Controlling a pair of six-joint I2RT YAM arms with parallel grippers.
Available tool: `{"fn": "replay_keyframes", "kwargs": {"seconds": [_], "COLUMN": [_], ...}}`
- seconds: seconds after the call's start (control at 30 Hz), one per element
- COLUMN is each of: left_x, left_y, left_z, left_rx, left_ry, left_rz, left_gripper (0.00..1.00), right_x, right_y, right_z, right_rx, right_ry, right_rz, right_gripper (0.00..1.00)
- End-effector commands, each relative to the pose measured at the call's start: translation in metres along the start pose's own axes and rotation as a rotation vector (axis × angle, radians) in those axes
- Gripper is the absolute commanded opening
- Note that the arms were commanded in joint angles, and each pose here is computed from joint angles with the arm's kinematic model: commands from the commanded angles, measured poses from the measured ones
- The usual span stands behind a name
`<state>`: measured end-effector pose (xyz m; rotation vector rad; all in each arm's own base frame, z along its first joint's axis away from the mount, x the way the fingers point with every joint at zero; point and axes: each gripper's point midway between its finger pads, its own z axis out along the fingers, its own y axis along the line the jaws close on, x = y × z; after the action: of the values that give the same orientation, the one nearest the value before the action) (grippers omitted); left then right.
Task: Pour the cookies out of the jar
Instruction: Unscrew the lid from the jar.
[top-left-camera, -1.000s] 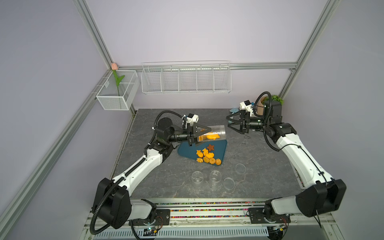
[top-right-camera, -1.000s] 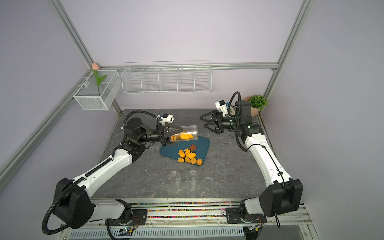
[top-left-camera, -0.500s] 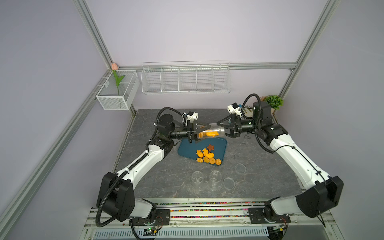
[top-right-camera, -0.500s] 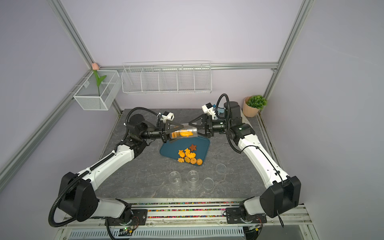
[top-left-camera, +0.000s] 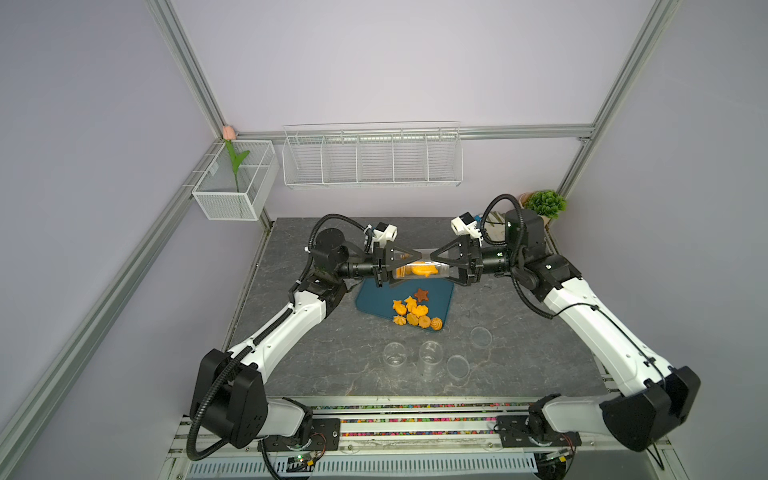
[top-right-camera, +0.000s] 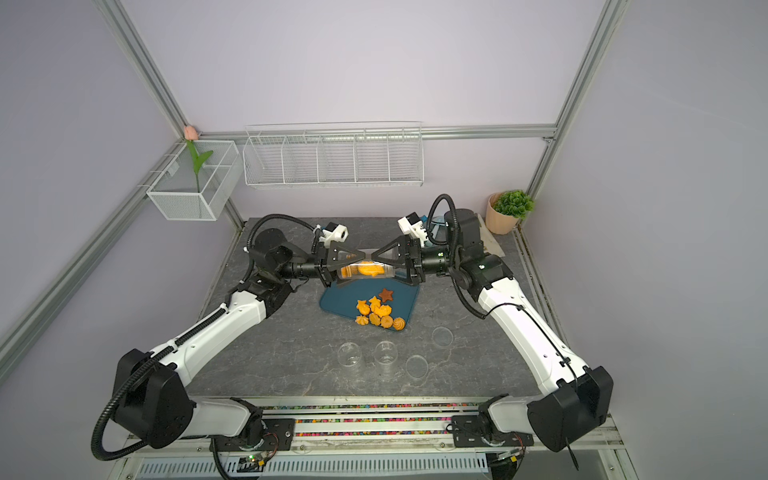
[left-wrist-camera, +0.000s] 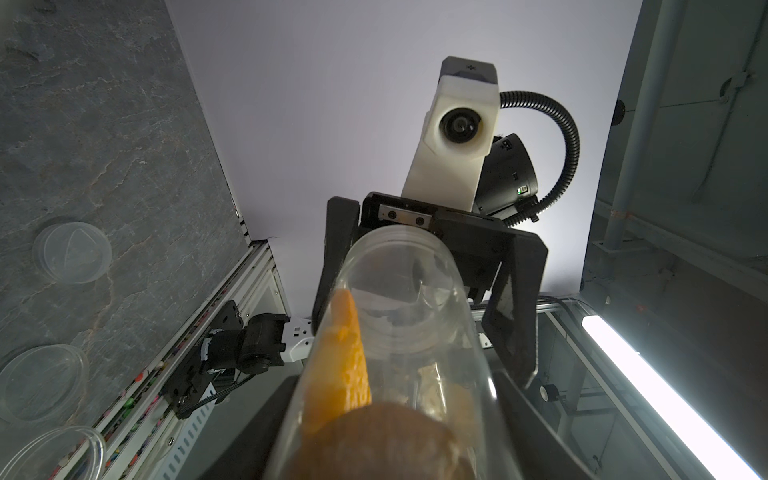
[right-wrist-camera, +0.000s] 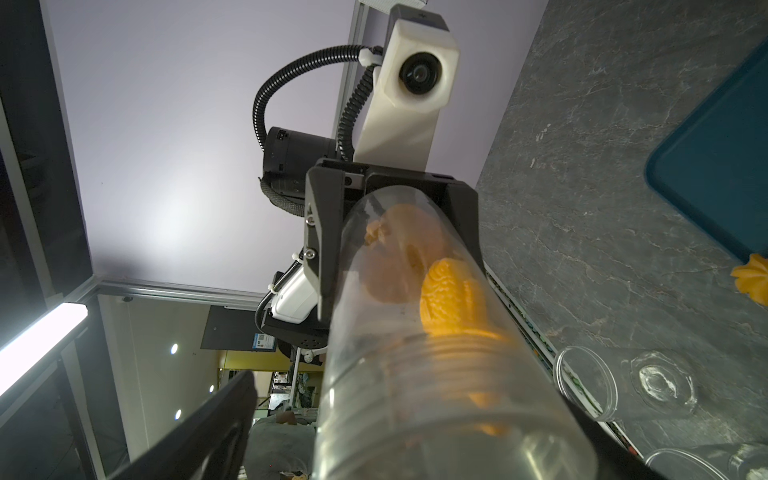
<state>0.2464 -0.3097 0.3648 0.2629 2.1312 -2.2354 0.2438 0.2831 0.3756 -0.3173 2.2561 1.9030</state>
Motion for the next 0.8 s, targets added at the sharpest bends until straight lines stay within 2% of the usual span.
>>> {"fn": "replay_keyframes", "kwargs": {"seconds": [0.0,0.27,0.5,0.77], "left_x": [0.006,0.017,0.018,0.018], "left_y": [-0.004,0.007,0.002,0.005], "left_z": [-0.003,-0.007,-0.007,-0.006], "left_rx": [0.004,-0.019,-0.016,-0.018], "left_ry": [-0.008,0.002,0.005,0.011], "left_rz": [0.024,0.003,0.010,0.001], "left_gripper": [0.62,0.62,0.62,0.62], "right_x": [0.022,0.030,0.031,0.034], "right_y": [0.011,0.018,0.020,0.024], "right_z": [-0.004,-0.008,-0.008,-0.009], "right_rx": [-0.031,-0.044,-0.056,-0.081], "right_ry": [0.051,0.067,0.077,0.096], "right_rz": [0.028,0.012,-0.005,-0.023], "right_gripper": [0.98,0.90,0.84,0.84]}}
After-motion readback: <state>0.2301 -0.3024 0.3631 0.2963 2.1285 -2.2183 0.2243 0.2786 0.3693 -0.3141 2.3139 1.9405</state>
